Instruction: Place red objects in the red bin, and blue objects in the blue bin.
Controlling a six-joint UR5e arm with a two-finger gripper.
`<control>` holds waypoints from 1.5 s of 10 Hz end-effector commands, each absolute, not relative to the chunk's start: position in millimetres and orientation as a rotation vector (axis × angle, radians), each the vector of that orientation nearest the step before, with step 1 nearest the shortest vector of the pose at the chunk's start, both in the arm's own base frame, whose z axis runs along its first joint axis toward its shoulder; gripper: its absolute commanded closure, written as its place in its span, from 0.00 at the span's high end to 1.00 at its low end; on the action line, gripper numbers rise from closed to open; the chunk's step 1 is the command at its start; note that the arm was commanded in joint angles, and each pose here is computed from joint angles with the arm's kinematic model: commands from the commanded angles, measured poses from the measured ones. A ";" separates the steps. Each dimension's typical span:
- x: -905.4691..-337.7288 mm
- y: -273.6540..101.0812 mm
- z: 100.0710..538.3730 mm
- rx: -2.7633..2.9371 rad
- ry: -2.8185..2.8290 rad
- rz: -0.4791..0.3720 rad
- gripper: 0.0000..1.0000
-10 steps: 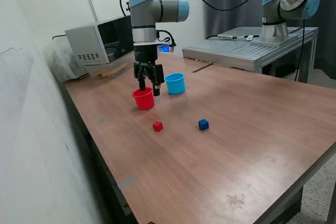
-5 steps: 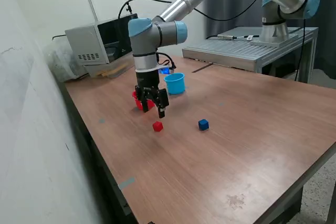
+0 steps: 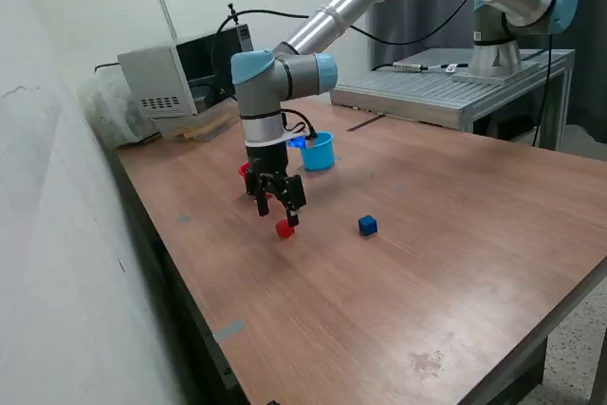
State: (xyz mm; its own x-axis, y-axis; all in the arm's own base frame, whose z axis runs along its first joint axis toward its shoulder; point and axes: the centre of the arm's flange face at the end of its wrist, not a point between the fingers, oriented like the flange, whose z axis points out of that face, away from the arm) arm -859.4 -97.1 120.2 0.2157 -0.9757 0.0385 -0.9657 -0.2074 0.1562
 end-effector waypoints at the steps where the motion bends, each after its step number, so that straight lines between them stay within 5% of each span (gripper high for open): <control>1: -859.3 -97.7 118.5 2.333 -1.877 -0.100 1.00; 2: -857.5 -100.4 115.7 2.339 -1.876 -0.093 1.00; 3: -856.5 -105.8 114.9 2.351 -1.860 -0.089 0.00; 9: -856.8 -110.0 122.6 2.357 -1.857 -0.109 0.00; 12: -849.1 -106.9 203.0 2.260 -1.907 -0.191 0.00; 15: -831.2 -66.8 237.6 2.156 -2.116 -0.272 0.00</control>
State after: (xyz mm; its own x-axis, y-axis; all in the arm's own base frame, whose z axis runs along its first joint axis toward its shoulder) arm -839.2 -89.1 220.7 0.0971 -0.9951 -0.0191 -0.9738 -0.0989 0.2047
